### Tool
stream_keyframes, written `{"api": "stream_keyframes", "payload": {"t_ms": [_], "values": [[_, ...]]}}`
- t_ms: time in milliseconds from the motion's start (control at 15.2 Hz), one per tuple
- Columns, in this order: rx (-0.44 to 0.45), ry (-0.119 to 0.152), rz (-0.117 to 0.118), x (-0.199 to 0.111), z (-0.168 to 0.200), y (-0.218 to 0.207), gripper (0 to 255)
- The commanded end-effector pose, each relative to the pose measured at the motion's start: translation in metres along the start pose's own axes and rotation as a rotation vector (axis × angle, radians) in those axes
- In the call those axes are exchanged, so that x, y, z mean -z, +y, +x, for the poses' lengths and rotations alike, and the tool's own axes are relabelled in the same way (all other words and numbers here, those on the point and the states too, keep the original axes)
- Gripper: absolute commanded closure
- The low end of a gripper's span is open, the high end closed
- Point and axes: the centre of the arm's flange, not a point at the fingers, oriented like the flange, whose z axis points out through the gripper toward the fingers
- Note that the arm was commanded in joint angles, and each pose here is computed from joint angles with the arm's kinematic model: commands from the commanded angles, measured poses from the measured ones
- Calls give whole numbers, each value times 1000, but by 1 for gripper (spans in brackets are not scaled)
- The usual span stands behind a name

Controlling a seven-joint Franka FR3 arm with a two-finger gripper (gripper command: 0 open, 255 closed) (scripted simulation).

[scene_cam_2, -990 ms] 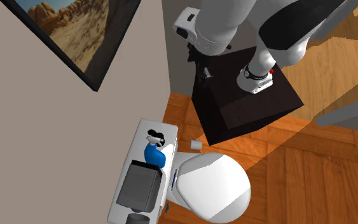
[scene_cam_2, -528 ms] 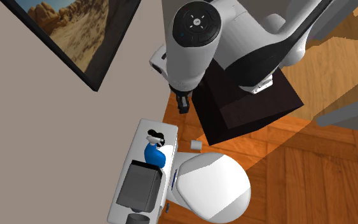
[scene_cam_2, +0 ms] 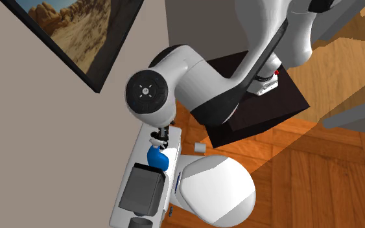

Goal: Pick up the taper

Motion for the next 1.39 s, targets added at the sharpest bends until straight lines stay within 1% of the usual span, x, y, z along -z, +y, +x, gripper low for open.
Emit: {"api": "stream_keyframes", "payload": {"t_ms": [0, 264, 726, 858, 924, 1320], "values": [[-29, -15, -8, -14, 18, -17, 0], [-77, -40, -22, -36, 54, -47, 0], [-77, -40, -22, -72, 54, -55, 0], [-77, -40, -22, -75, 54, -56, 0], [-77, -40, -22, -75, 53, -56, 255], [-77, -40, -22, -75, 53, -56, 255]]}}
